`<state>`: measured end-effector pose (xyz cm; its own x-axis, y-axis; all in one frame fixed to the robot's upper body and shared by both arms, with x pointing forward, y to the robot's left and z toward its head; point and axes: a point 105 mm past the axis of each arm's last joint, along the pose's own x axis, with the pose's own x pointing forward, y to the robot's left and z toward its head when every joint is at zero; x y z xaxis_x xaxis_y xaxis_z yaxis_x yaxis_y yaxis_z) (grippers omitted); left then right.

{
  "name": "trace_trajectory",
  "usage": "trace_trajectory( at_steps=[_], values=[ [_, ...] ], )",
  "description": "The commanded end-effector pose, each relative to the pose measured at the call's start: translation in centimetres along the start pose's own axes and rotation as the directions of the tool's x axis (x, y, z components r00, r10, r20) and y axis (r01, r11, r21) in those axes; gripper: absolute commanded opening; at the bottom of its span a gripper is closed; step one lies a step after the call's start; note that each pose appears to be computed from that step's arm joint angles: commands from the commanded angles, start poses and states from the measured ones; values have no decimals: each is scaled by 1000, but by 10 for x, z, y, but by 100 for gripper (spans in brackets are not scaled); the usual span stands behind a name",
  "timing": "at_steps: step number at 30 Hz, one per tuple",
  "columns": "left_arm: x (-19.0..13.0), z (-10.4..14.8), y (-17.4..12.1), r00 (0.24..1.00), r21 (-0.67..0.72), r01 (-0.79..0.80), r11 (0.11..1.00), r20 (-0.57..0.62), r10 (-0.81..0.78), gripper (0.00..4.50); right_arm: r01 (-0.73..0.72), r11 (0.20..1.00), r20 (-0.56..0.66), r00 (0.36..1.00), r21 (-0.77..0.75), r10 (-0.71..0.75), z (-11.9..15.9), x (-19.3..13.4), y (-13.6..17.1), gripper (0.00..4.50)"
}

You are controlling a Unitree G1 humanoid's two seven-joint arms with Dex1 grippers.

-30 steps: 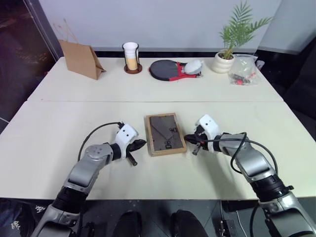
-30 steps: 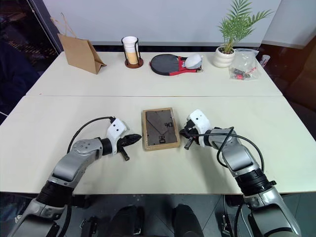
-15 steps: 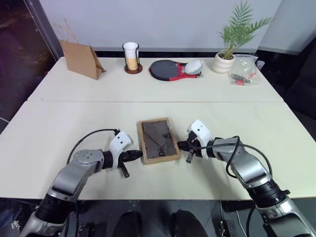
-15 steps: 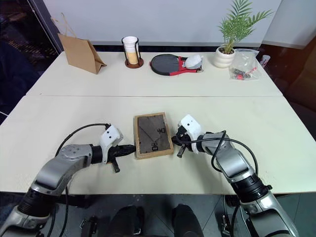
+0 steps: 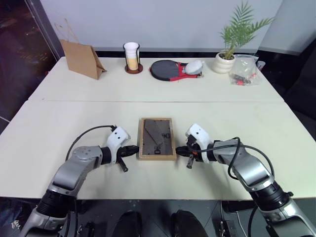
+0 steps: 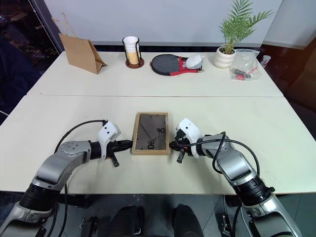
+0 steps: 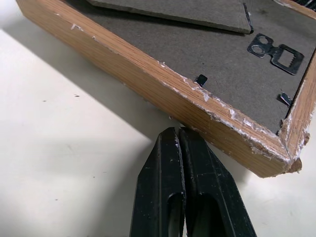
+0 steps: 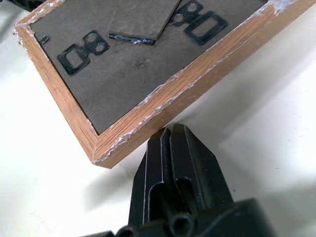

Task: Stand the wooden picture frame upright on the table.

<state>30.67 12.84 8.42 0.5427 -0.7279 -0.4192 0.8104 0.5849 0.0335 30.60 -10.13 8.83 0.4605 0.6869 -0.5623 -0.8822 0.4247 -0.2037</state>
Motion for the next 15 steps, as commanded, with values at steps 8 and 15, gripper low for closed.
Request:
trace_trajectory(
  at_steps=[8,15],
  values=[
    [-55,12,6,996,-144,88,986,36,-84,31,78,978,15,997,-192,-76,12,-41,-31,2],
    [-67,28,0,972,-554,233,800,118,-201,341,5,965,32,999,-262,3,17,-43,-24,0]
  ],
)
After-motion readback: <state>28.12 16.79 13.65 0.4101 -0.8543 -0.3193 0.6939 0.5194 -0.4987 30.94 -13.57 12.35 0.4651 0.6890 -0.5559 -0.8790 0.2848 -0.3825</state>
